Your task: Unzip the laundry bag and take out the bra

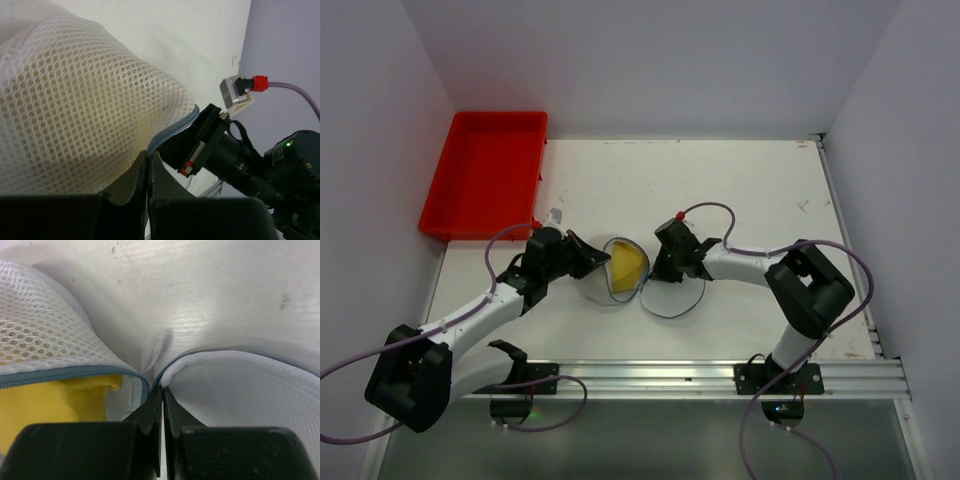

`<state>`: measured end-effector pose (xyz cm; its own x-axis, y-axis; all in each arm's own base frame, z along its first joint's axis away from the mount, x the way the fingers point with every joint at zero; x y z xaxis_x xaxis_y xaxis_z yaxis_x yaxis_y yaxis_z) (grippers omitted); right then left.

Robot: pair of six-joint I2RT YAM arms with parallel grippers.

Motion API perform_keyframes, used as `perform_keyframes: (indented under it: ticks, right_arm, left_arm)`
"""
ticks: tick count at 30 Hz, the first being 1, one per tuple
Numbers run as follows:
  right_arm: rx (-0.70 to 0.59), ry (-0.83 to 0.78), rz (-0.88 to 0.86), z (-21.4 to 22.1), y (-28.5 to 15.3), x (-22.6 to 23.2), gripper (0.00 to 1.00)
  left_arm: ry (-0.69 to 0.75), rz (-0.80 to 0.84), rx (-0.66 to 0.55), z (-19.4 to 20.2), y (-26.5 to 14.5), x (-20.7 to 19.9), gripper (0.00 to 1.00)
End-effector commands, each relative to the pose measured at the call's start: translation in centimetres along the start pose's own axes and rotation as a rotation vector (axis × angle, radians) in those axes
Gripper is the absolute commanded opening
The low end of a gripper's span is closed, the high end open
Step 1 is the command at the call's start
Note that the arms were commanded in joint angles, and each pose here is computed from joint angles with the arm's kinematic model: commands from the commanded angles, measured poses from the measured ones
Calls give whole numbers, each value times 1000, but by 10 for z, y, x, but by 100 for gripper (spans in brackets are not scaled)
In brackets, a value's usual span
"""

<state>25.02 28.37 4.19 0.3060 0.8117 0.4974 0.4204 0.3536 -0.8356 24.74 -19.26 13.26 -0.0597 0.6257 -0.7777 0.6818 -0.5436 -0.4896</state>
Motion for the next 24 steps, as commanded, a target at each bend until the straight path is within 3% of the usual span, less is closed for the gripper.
perform_keyframes:
  ticks: [1,4,5,7,10,11,14,16,19,21,24]
  right_arm:
    - [-100,-67,10,-22,-18,-8,0]
    - [-154,-129,-28,-31,-38,-4,0]
    - [-186,-138,-67,-37,-54,4,0]
    - [-227,-183,-86,-44,-69,8,0]
    - [-260,-215,-160,-50,-92,23,0]
    - [-257,-221,-187,-50,-97,29,0]
    - [-253,-247,-264,-49,-111,44,0]
    - [-257,-264,-300,-49,-118,51,0]
    - [-264,-276,-327,-49,-123,56,0]
    - [-271,-281,-328,-51,-126,57,0]
    - [-286,-290,-333,-52,-130,58,0]
  left_arm:
    - [99,14,-16,-9,-3,-13,2]
    - [184,-15,-29,-19,-7,-19,18]
    - [202,-59,-4,-17,-9,-14,28]
    - [277,-77,-28,-31,-13,-23,34]
    - [360,-149,-45,-45,-23,-29,53]
    - [369,-181,-33,-46,-27,-26,68]
    - [422,-232,-88,-65,-43,-38,89]
    - [459,-236,-129,-79,-54,-53,91]
    - [487,-212,-103,-76,-58,-68,82]
    - [514,-172,-38,-57,-48,-83,75]
    - [589,-171,36,-25,-31,-96,75]
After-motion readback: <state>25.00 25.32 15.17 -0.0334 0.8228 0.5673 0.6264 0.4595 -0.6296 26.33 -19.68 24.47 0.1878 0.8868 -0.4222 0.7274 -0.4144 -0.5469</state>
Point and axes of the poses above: each gripper's point midway between its finger pads, its own y axis out along the fingers, its own x axis along the line the jaws close on, z = x × y, the point moved 3 cm from there along -y, back along the fingers, and after that the axes turned 8 degrees about y, right-handed, at the moved point
